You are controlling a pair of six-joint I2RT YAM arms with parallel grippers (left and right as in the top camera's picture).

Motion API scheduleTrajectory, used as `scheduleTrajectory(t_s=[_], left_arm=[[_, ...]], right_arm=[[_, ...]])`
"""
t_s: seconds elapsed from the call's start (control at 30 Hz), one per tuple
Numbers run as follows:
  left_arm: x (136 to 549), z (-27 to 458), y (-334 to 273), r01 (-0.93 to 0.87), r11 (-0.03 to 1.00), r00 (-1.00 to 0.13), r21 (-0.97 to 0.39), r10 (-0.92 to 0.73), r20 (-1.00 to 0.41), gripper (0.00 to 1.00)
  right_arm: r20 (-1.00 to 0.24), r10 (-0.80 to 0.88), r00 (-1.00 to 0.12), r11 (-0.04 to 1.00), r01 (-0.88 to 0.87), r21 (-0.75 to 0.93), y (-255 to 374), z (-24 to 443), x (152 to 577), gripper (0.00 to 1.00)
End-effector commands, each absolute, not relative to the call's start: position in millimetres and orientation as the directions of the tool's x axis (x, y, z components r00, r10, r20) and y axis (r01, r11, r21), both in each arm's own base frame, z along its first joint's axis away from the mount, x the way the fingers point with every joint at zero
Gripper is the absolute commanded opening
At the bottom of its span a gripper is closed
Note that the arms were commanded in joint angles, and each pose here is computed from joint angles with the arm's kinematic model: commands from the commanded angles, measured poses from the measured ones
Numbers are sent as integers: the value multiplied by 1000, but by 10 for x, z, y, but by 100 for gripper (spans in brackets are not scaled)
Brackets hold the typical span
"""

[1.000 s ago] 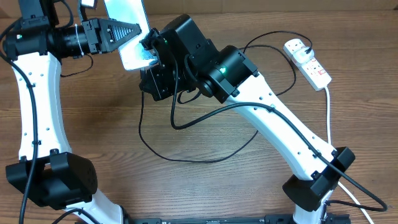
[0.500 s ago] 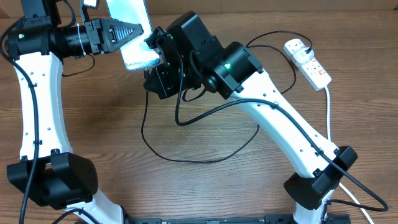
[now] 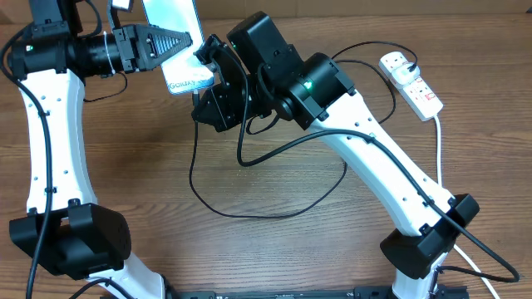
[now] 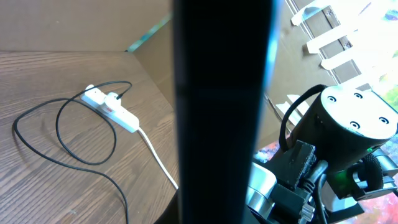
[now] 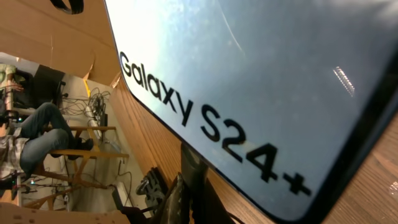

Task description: Plug charger to phone and switch on socket

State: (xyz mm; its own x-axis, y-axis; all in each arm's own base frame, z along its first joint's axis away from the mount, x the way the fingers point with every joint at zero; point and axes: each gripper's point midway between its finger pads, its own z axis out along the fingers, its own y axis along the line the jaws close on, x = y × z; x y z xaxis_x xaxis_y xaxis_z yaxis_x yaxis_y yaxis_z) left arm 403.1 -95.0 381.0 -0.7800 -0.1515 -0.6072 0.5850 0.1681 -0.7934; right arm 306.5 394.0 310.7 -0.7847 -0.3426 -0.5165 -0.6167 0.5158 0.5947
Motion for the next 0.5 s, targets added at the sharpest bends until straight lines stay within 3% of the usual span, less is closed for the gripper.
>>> scheduleTrajectory(t_s=[0.0,0.47], left_arm=[[3933,3937,-1082,632,94,-759,-770,-129,-639,4],[3930,3937,-1095,633,92,-758,-768,-126,-640,4]], right_arm=[[-560,-326,-761,481,-644,595,3886,3345,3013,4],[-543,-317,-777,491,-625,607,3880,3336,3007,4]])
